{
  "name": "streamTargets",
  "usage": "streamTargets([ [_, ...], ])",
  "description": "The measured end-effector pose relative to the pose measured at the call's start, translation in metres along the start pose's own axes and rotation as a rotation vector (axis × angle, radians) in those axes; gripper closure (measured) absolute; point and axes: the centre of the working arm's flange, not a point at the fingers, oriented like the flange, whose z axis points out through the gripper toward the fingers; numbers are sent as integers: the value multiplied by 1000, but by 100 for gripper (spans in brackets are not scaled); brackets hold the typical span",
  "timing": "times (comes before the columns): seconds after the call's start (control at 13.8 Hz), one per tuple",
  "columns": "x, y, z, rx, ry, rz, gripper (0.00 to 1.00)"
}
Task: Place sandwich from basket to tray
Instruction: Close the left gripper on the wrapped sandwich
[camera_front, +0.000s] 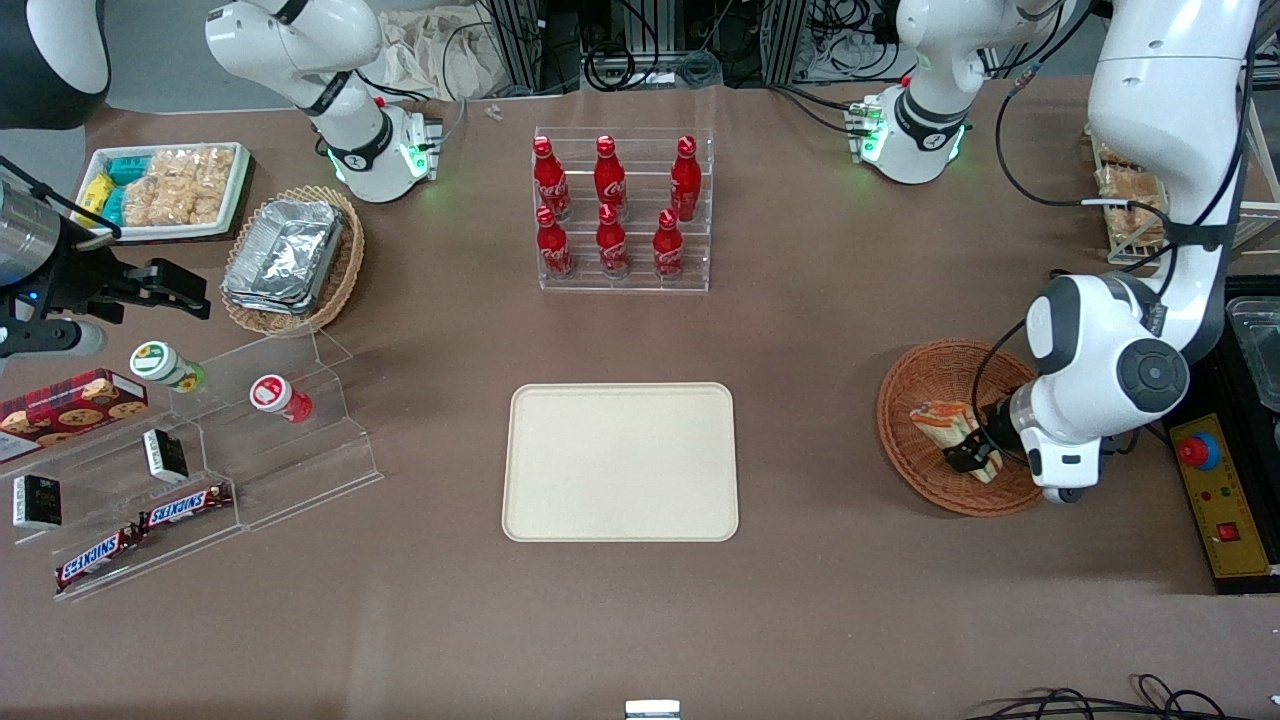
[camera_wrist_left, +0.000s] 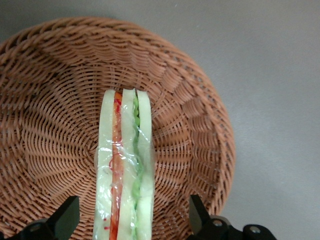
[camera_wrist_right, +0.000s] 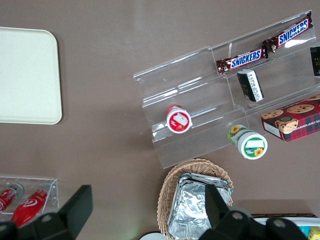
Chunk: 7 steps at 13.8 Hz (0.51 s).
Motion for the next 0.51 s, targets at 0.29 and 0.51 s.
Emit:
streamTargets([
  [0.29, -5, -6, 17, 23, -6, 10, 7],
  [0.51, -4, -7, 18, 25, -5, 8, 25],
])
